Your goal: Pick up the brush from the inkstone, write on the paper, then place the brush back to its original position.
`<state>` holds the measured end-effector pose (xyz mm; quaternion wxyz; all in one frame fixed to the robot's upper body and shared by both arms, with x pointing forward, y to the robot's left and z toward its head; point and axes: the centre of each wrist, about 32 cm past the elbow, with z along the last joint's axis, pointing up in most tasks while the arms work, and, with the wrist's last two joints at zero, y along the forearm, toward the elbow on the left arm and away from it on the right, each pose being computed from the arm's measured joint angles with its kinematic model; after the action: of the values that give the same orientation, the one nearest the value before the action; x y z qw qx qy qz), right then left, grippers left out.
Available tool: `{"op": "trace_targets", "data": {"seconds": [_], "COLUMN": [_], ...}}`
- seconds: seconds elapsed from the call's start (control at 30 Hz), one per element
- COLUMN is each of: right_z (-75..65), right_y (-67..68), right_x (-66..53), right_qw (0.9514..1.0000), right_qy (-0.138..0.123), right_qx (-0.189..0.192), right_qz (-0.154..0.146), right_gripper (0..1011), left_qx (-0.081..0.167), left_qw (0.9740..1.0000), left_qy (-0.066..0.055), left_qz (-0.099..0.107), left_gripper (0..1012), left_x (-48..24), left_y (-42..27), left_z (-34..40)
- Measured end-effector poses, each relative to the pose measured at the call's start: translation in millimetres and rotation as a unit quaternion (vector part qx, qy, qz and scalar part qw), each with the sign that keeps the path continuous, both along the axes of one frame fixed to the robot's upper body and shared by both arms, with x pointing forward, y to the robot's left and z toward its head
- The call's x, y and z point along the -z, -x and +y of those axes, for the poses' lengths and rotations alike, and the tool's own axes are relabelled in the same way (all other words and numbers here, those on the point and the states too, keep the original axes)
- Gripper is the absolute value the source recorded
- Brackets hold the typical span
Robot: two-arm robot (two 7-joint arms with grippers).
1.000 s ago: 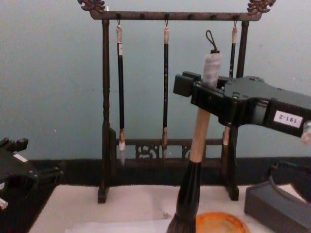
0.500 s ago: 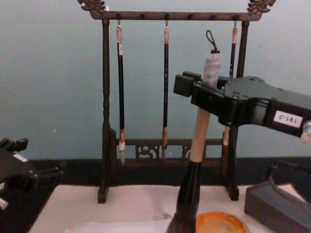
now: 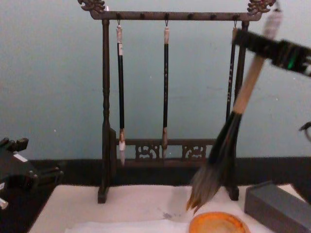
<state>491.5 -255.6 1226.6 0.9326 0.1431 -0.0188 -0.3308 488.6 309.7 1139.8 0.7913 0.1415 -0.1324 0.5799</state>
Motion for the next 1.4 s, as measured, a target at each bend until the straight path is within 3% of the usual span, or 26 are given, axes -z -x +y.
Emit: {"op": "trace_targets", "data": {"seconds": [0.03,0.07,0.17,0.2,0.27,0.3,0.37,0.4,0.47,0.5,0.67,0.77,0.97,1.07,1.17,1.4], "right_z": [-2.3,-10.6,-17.2,-20.1,-22.2,-23.1,-23.3,-23.0,-22.2,-21.7,-24.1,-28.3,-35.5,-38.6,-41.8,-45.1], "right_y": [-0.4,-1.5,-1.0,0.3,1.7,3.0,4.9,6.4,7.3,7.4,6.1,3.3,-4.2,-8.9,-13.8,-21.1], "right_x": [-0.2,-0.3,2.8,6.7,11.1,15.1,20.8,25.9,30.7,35.3,47.1,52.3,57.4,61.1,66.5,75.6], "right_qw": [1.0,0.9989,0.995,0.9898,0.9826,0.9744,0.9625,0.9493,0.9369,0.9268,0.9094,0.9069,0.9068,0.9017,0.8919,0.8795], "right_qy": [-0.006,-0.033,-0.073,-0.106,-0.139,-0.169,-0.204,-0.237,-0.264,-0.284,-0.307,-0.3,-0.281,-0.277,-0.281,-0.286], "right_qx": [0.005,0.026,0.048,0.063,0.079,0.092,0.106,0.118,0.126,0.13,0.127,0.124,0.123,0.125,0.129,0.137], "right_qz": [0.004,0.021,0.047,0.07,0.094,0.116,0.143,0.169,0.191,0.209,0.25,0.268,0.289,0.307,0.33,0.355], "right_gripper": [152,152,152,152,152,152,152,152,152,152,152,152,152,152,152,152], "left_qx": [0.0,0.0,0.0,0.0,0.0,0.0,0.0,0.0,0.0,0.0,0.0,0.0,0.0,0.0,0.0,0.0], "left_qw": [1.0,1.0,1.0,1.0,1.0,1.0,1.0,1.0,1.0,1.0,1.0,1.0,1.0,1.0,1.0,1.0], "left_qy": [0.0,0.0,0.0,0.0,0.0,0.0,0.0,0.0,0.0,0.0,0.0,0.0,0.0,0.0,0.0,0.0], "left_qz": [0.0,0.0,0.0,0.0,0.0,0.0,0.0,0.0,0.0,0.0,0.0,0.0,0.0,0.0,0.0,0.0], "left_gripper": [1010,1010,1010,1010,1010,1009,1010,1009,1010,1010,1010,1010,1010,1010,1010,1010], "left_x": [0.0,0.0,0.0,0.0,0.0,0.0,0.0,0.0,0.0,0.0,0.0,0.0,0.0,0.0,0.0,0.0], "left_y": [0.0,0.0,0.0,0.0,0.0,0.0,0.0,0.0,0.0,0.0,0.0,0.0,0.0,0.0,0.0,0.0], "left_z": [0.0,0.0,0.0,0.0,0.0,0.0,0.0,0.0,0.0,0.0,0.0,0.0,0.0,0.0,0.0,0.0]}}
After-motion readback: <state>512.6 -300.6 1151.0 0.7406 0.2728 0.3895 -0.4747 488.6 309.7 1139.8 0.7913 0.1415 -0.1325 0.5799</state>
